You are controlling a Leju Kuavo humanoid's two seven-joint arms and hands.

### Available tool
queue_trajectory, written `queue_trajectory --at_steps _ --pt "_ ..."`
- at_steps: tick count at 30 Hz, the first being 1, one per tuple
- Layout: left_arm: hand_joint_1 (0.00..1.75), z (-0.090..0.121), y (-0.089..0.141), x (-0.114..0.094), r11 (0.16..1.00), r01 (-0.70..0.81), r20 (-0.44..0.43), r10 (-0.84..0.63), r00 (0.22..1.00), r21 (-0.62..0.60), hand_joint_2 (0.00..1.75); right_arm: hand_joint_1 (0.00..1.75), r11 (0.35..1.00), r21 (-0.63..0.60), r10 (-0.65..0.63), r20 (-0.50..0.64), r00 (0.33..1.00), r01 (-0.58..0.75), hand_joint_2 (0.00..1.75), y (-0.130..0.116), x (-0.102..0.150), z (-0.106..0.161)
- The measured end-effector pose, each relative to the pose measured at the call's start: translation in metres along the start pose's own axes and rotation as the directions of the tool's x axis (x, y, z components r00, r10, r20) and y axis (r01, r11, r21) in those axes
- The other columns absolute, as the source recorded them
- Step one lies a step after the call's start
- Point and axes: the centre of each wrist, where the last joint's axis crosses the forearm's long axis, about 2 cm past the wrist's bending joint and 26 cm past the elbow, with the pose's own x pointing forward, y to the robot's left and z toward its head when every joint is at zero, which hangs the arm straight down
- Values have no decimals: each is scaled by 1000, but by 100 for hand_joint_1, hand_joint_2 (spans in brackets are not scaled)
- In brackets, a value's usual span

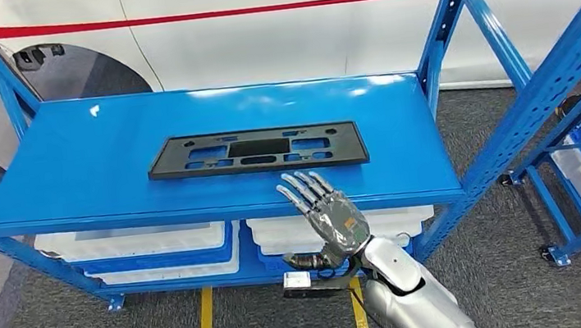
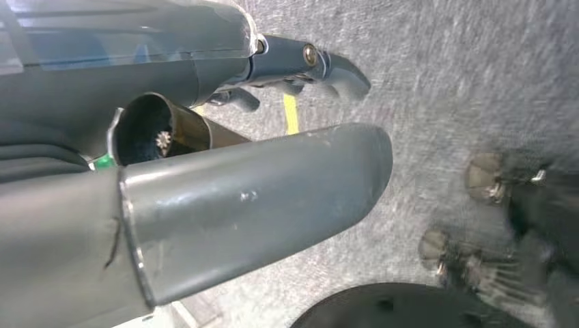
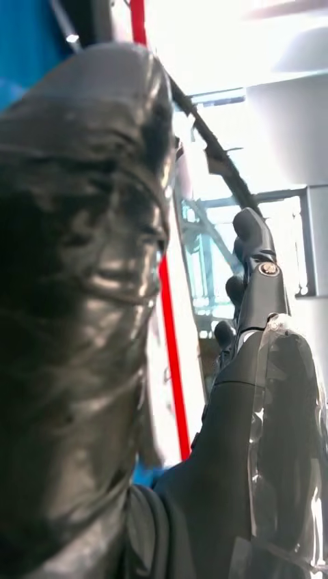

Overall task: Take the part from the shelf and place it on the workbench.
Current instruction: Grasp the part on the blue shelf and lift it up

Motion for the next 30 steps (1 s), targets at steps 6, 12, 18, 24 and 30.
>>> queue_trajectory --at_steps 6,12,18,24,30 --pt "0 0 -1 0 1000 7 -5 -7 1000 -7 0 0 996 47 -83 17 996 82 0 -1 16 -22" --pt "0 0 -2 6 1000 23 -5 -23 1000 -13 0 0 985 63 -165 83 983 160 0 -19 57 -72" --pt "0 -1 -2 11 999 34 -7 -34 999 -11 0 0 981 31 -194 154 969 192 0 -39 91 -108" --pt "0 -1 -1 7 999 34 -16 -34 999 -10 0 0 980 28 -200 174 964 198 0 -42 101 -114" --pt "0 -1 0 7 999 34 -16 -34 999 -11 0 0 980 20 -197 184 963 197 0 -46 104 -118"
